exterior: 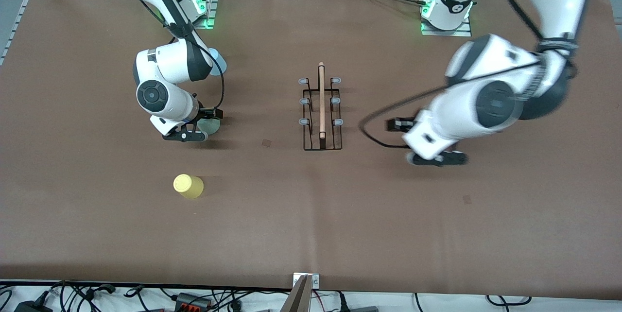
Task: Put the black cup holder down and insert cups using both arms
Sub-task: 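Lift the blue cup with the right gripper while the left gripper withdraws, then carry the blue cup to the rack and lower it onto a peg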
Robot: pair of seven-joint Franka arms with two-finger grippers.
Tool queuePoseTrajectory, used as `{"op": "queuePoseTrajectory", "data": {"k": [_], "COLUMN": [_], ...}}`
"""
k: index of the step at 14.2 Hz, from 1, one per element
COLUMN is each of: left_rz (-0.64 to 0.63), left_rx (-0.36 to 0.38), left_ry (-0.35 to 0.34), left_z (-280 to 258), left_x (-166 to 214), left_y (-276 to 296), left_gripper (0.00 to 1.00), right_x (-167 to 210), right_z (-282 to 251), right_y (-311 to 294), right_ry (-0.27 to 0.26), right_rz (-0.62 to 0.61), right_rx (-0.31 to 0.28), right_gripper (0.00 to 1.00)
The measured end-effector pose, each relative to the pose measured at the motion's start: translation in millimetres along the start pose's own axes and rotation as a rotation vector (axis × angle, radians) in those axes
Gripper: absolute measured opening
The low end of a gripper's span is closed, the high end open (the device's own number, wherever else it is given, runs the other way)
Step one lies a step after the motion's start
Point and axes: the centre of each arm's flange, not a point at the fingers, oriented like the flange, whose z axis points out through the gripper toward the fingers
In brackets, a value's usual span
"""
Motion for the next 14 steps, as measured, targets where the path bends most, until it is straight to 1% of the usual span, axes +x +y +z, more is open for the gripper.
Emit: {"op": "queuePoseTrajectory", "data": {"k": [1, 2, 3, 4, 7, 9, 11, 13, 14], "left_rz": [-0.008, -0.008, -0.003, -0.01, -0.063, -0.088, -0.079, -0.075, -0.076], "left_rx": [0.019, 0.047, 0.069, 0.084, 0.122, 0.146, 0.132, 0.128, 0.134], "left_ry": [0.011, 0.03, 0.054, 0.08, 0.175, 0.207, 0.225, 0.229, 0.221], "left_z": [-8.9, -19.2, -31.3, -45.8, -101.4, -120.8, -115.1, -98.3, -90.3], "left_x": [2.9, 4.1, 2.8, -0.6, -27.6, -52.3, -69.8, -84.1, -91.6], "left_y": [-21.2, -39.8, -54.2, -68.1, -108.0, -130.1, -146.5, -154.6, -155.3], "left_gripper": [1.0, 1.0, 1.0, 1.0, 1.0, 1.0, 1.0, 1.0, 1.0], "right_x": [0.2, 0.9, 2.8, 5.7, 15.9, 21.5, 16.5, -4.5, -19.9], "right_z": [0.6, -0.3, -3.3, -8.7, -43.2, -83.4, -125.5, -153.4, -158.6], "right_y": [0.2, 0.5, 1.1, 1.6, -4.0, -16.8, -51.8, -107.7, -137.9], "right_ry": [-0.001, 0.001, 0.005, 0.006, -0.02, -0.032, -0.017, 0.008, 0.018], "right_rz": [0.001, 0.002, 0.005, 0.007, 0.003, -0.016, -0.066, -0.106, -0.12], "right_rx": [0.0, 0.0, 0.002, 0.004, 0.0, -0.002, 0.002, -0.004, -0.011], "right_gripper": [0.93, 0.8, 0.69, 0.65, 0.65, 0.65, 0.65, 0.65, 0.65]}}
